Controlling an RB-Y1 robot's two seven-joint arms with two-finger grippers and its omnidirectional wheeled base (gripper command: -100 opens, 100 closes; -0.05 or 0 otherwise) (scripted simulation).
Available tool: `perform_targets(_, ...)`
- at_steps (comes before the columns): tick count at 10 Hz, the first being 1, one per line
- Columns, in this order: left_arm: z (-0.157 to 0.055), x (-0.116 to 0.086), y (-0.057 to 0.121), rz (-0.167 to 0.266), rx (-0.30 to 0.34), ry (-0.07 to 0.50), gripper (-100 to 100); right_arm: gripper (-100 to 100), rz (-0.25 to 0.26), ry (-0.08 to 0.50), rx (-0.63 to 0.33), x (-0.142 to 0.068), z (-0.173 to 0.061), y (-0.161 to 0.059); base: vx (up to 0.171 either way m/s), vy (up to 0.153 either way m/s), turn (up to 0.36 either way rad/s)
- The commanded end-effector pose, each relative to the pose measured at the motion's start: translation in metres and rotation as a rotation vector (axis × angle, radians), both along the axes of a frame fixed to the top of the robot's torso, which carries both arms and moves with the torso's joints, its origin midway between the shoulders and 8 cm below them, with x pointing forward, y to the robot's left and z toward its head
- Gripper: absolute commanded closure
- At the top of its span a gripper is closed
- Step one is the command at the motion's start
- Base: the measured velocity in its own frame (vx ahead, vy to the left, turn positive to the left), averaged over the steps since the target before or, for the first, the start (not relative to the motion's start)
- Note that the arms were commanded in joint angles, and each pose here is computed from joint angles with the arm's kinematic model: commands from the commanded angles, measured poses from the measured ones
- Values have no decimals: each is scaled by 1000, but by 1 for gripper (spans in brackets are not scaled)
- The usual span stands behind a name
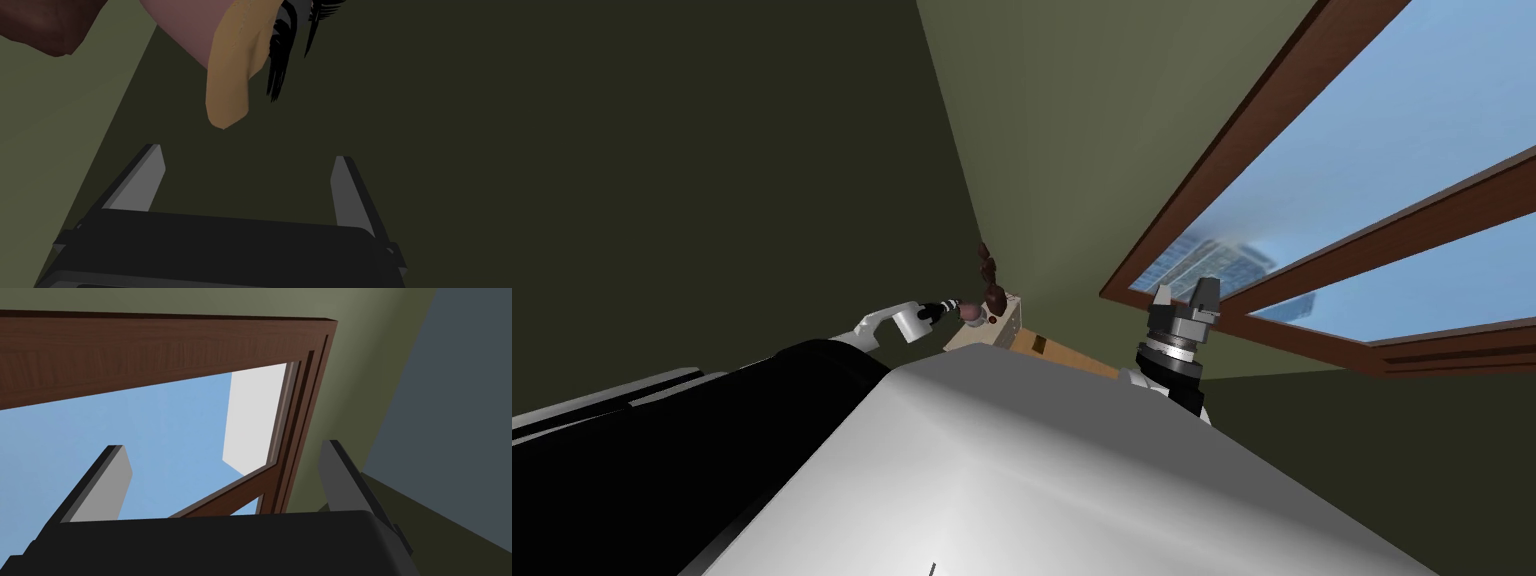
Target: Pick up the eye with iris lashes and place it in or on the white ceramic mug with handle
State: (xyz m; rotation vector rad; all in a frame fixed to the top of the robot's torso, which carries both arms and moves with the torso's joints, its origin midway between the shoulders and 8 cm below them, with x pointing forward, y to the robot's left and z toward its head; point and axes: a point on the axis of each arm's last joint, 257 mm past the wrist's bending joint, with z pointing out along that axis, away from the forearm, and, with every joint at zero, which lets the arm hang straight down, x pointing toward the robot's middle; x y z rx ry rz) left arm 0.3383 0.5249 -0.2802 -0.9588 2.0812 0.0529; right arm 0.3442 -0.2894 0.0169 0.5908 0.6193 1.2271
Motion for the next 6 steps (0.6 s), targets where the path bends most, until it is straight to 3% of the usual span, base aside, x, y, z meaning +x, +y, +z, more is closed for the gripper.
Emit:
perform_targets(1, 4, 0, 3, 10, -7, 5, -100, 0, 0, 0, 0, 0, 0, 0, -27, 16, -55)
perform_targets(3, 5, 0, 3, 12, -8, 7, -100, 0, 0, 0, 0, 0, 0, 0, -16, 15, -30)
perform_targets(4, 5, 0, 3, 13, -9, 7, 0, 0, 0, 0, 0, 0, 0, 0, 0, 0, 0)
perform_targets(6, 5, 0, 3, 13, -8, 7, 0, 0, 0, 0, 0, 0, 0, 0, 0, 0, 0)
